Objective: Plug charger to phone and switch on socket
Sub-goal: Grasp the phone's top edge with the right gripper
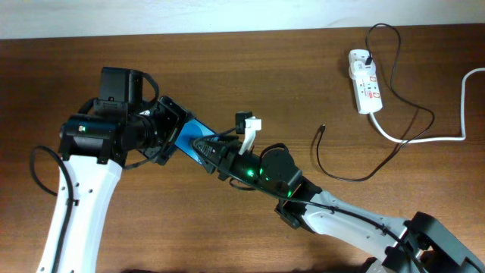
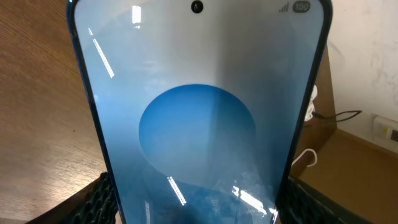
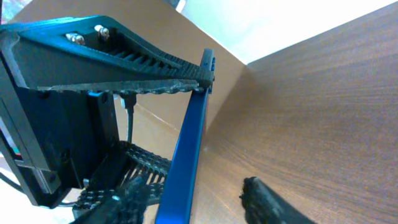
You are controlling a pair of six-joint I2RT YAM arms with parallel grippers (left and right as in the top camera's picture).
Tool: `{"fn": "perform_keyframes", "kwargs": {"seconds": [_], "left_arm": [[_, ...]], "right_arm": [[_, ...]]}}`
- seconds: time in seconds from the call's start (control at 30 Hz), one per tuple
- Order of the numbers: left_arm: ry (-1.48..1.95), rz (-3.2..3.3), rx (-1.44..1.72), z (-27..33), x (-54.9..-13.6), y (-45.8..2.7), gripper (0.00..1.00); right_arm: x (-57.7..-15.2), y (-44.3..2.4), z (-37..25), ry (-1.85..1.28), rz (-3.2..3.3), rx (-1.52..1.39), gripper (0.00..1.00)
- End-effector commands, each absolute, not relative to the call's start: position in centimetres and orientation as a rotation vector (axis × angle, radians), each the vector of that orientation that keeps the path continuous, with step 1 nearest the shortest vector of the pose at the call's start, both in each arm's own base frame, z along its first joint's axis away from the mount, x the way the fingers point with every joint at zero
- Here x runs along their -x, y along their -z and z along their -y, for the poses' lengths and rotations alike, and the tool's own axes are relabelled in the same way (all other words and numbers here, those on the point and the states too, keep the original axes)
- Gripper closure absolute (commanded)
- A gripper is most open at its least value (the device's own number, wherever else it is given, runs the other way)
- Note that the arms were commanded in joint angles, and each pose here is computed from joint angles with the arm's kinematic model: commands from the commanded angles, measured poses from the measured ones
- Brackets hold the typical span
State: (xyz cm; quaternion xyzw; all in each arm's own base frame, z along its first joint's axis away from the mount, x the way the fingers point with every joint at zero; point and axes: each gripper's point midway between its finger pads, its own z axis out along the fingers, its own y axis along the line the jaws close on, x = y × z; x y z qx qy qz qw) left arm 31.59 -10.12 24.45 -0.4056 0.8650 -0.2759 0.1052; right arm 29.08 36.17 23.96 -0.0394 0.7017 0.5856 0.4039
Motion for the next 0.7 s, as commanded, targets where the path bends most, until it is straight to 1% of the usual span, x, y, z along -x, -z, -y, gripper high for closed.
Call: {"fn": "perform_keyframes", "kwargs": {"seconds": [0.0,0.03,0.37,0.5,0.6,0.67], "left_arm": [[0.817,-2.537,1.19,10.1,-31.7,-24.8,0.67],[0.817,-2.537,1.19,10.1,-31.7,-24.8,0.67],[0.815,-2.54,1.18,10.1,-31.7,-24.8,0.66],[0.814,-2.544,1.177,10.1,-31.6,-24.8,0.66],[0.813,-2.544,1.177,10.1,-31.6,-24.8,0.65],[0.814,-2.55,1.166,10.3,-31.6,-24.8,0.64]], "right_arm": [[-28.7,-24.7,-36.8,-1.495,-1.749,0.144,0.52],[-28.6,-24.9,-36.9,-1.503,-1.741,0.151,0.54],[-27.7,-25.8,-37.3,-1.56,-1.709,0.209,0.57],[-27.5,-25.8,-37.4,-1.568,-1.711,0.219,0.62],[-27.5,-25.8,-37.4,-1.567,-1.711,0.219,0.63],[-27.5,-25.8,-37.4,-1.567,-1.711,0.219,0.67]]}}
